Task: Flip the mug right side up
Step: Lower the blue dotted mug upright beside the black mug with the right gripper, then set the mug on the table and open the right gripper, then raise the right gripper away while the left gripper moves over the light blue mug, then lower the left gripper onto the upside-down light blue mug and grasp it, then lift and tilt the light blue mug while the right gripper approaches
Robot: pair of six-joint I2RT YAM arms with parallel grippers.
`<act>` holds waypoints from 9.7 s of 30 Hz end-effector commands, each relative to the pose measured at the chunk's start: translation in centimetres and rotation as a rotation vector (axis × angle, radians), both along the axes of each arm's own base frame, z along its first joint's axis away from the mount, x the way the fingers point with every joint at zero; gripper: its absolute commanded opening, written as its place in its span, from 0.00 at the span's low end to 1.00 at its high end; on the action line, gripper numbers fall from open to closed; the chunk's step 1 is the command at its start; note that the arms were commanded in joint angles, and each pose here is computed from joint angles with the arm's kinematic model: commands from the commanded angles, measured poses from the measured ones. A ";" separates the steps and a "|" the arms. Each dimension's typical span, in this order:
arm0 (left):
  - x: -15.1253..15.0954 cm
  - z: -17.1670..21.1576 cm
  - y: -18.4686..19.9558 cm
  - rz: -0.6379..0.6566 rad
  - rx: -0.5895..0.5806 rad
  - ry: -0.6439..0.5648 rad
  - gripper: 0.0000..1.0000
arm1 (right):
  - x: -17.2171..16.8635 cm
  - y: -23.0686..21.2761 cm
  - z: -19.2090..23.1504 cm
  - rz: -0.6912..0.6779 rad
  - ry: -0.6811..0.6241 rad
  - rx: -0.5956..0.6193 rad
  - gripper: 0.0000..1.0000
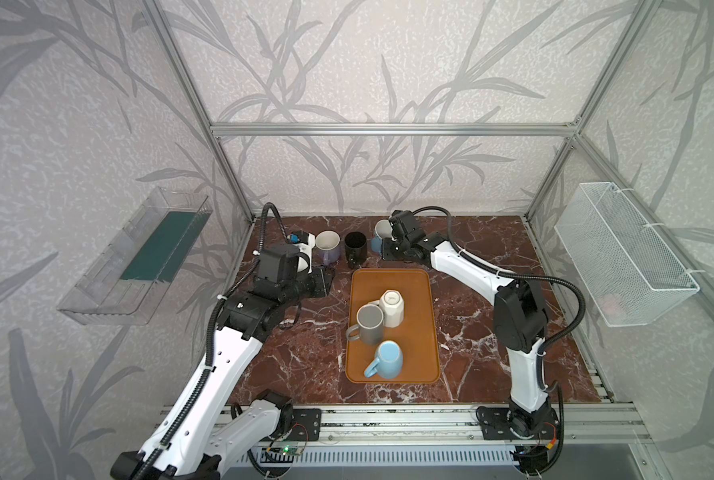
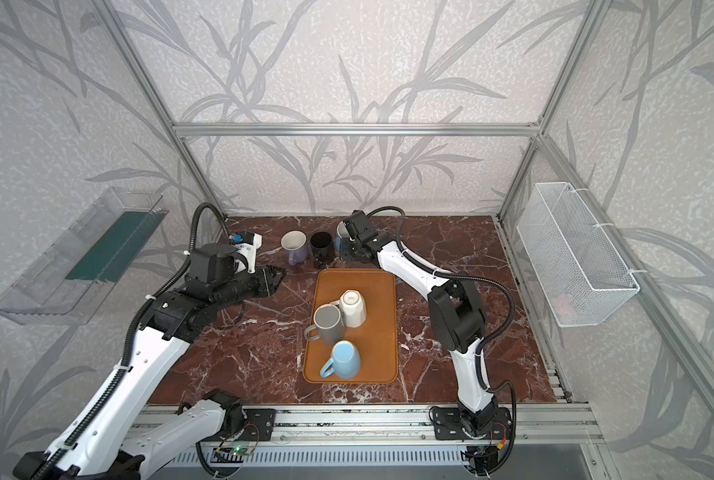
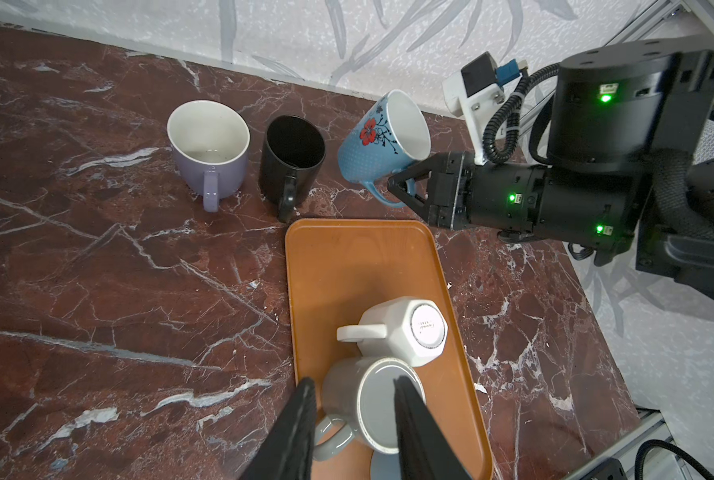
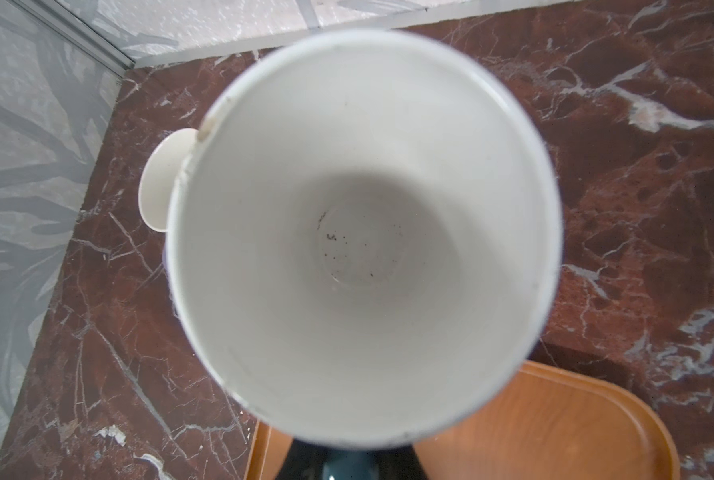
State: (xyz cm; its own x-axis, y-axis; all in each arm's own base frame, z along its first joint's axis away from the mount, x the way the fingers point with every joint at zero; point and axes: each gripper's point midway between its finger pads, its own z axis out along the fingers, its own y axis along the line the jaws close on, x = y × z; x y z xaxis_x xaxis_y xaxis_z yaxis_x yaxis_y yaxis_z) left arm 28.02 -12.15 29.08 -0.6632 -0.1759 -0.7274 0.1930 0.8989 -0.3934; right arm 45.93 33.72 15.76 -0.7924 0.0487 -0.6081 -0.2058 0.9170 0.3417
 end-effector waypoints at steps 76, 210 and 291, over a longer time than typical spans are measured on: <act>-3.1 -2.2 1.2 -0.041 0.030 0.084 0.41 | 2.4 1.1 -3.4 -0.054 0.119 -0.218 0.41; -11.6 -22.5 -14.7 -0.578 0.557 0.450 0.08 | -13.0 -21.6 8.8 -0.144 -0.152 0.017 0.52; -5.8 10.3 -17.6 -0.734 -0.472 -0.337 0.00 | -22.2 -6.5 18.1 0.427 -0.357 1.043 0.63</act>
